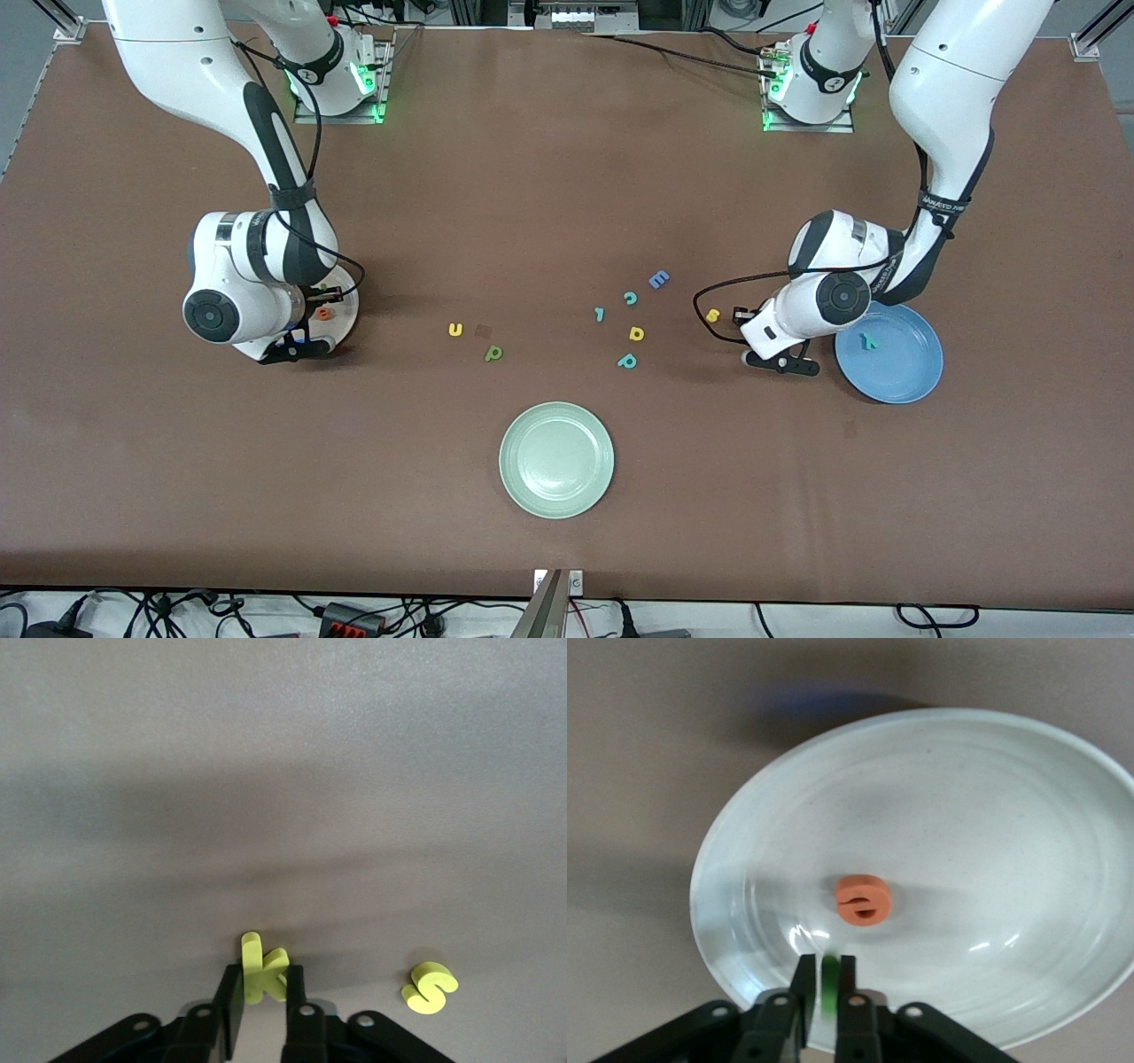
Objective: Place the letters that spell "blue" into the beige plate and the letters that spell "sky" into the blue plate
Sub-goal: 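Reach the green d with the right gripper while the left gripper lifts the k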
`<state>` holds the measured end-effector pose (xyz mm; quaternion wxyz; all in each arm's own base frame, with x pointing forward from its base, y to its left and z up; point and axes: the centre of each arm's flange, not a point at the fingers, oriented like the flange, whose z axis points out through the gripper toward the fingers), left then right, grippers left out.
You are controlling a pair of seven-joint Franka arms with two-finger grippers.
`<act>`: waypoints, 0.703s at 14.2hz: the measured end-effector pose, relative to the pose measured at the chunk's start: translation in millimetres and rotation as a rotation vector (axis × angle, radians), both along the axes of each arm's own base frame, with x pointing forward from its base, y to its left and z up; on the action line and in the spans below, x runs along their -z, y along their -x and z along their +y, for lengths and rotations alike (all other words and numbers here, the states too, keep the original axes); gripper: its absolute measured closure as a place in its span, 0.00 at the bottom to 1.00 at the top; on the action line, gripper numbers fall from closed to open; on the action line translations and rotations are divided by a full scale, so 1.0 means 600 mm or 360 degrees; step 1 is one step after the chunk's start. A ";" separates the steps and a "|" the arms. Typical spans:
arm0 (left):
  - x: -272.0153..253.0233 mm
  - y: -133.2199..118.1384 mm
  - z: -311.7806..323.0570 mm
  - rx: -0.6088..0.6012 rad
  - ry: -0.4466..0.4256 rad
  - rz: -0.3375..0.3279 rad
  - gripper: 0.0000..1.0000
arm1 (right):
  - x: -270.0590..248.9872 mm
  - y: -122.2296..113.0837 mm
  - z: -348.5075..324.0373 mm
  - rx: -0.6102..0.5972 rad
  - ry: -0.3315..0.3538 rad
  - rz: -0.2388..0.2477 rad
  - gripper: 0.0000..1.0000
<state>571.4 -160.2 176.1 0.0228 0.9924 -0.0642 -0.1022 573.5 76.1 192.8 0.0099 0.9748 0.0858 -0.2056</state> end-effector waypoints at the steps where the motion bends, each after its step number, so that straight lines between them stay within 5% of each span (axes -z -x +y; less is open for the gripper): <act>1: -0.002 -0.001 0.001 -0.0002 0.0000 -0.0003 0.80 | -0.004 -0.003 0.005 0.0010 -0.0001 -0.0017 0.70; 5: -0.004 -0.002 0.003 -0.0007 -0.0002 -0.0004 0.83 | -0.066 -0.045 0.096 -0.0025 -0.0037 -0.0212 0.32; 8: -0.001 -0.002 0.008 -0.0016 -0.0003 -0.0002 0.74 | -0.114 -0.070 0.228 -0.0086 -0.0177 -0.0388 0.01; 10: -0.001 -0.003 0.008 -0.0017 -0.0003 -0.0002 0.72 | -0.112 -0.077 0.312 -0.0168 -0.0212 -0.0468 0.00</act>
